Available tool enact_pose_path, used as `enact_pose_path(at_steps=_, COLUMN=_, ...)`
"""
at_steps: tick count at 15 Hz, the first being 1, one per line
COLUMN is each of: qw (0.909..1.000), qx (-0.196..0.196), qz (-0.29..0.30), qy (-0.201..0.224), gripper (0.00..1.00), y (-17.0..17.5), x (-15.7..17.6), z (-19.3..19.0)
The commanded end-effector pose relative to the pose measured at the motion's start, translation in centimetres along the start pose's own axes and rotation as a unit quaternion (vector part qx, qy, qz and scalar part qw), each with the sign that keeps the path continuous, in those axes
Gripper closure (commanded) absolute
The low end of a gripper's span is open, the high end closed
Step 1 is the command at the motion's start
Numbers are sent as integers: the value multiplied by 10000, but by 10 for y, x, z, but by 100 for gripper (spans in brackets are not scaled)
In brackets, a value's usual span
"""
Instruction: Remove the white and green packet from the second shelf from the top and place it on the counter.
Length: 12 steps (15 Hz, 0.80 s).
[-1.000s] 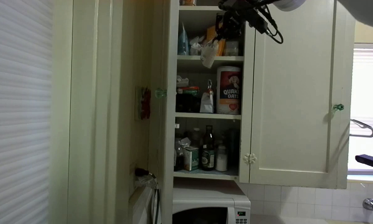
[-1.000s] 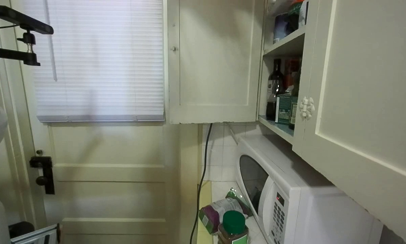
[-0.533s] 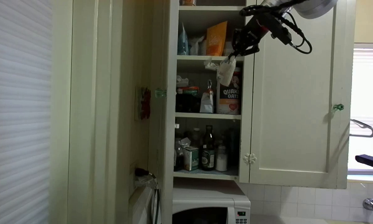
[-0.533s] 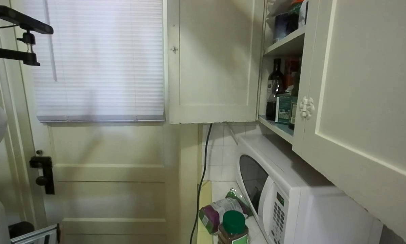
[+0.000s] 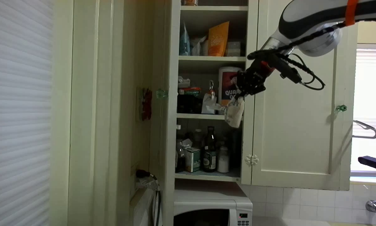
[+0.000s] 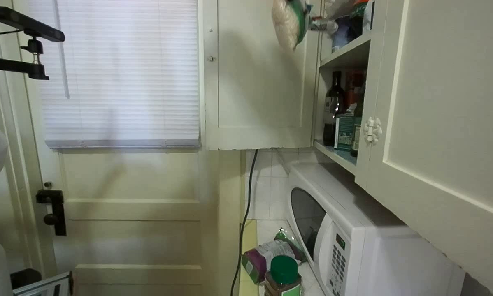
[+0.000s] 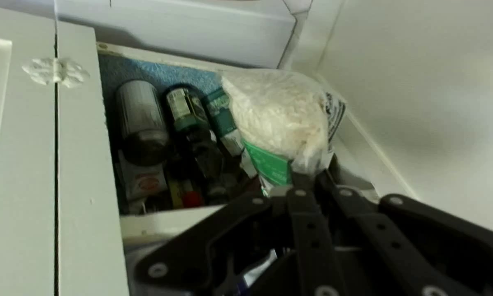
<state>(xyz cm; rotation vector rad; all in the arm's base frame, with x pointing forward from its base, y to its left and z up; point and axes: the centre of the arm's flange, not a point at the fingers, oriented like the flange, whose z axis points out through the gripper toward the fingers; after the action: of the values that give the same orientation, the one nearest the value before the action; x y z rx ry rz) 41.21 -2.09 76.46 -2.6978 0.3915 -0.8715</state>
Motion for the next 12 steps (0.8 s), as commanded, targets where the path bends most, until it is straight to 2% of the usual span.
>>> enact_pose_path(at_steps=1, qw=9997, qx=-33, qz=-173, qy=-170, gripper=98, y=28, x=-65, z=61)
enact_pose_path(at_steps=4, qw=9981, qx=-281, qz=-116, qy=-529, gripper=98, y=46, x=-104, z=113)
enact_pose_path(at_steps=5, qw=9982, qx=-227, qz=-120, qy=-544, gripper=93, y=31, x=-59, z=91)
enact_pose_path(at_steps=8, qw=9970, qx=-315, qz=-90, qy=-703, gripper=93, y=42, x=-85, z=121)
enact_pose_path(at_steps=11, qw=9974, qx=-299, qz=-101, qy=-645, gripper=93, y=42, x=-87, z=115)
enact_pose_path(at_steps=12, qw=9975, qx=-294, qz=-104, qy=-629, gripper=98, y=41, x=-87, z=113)
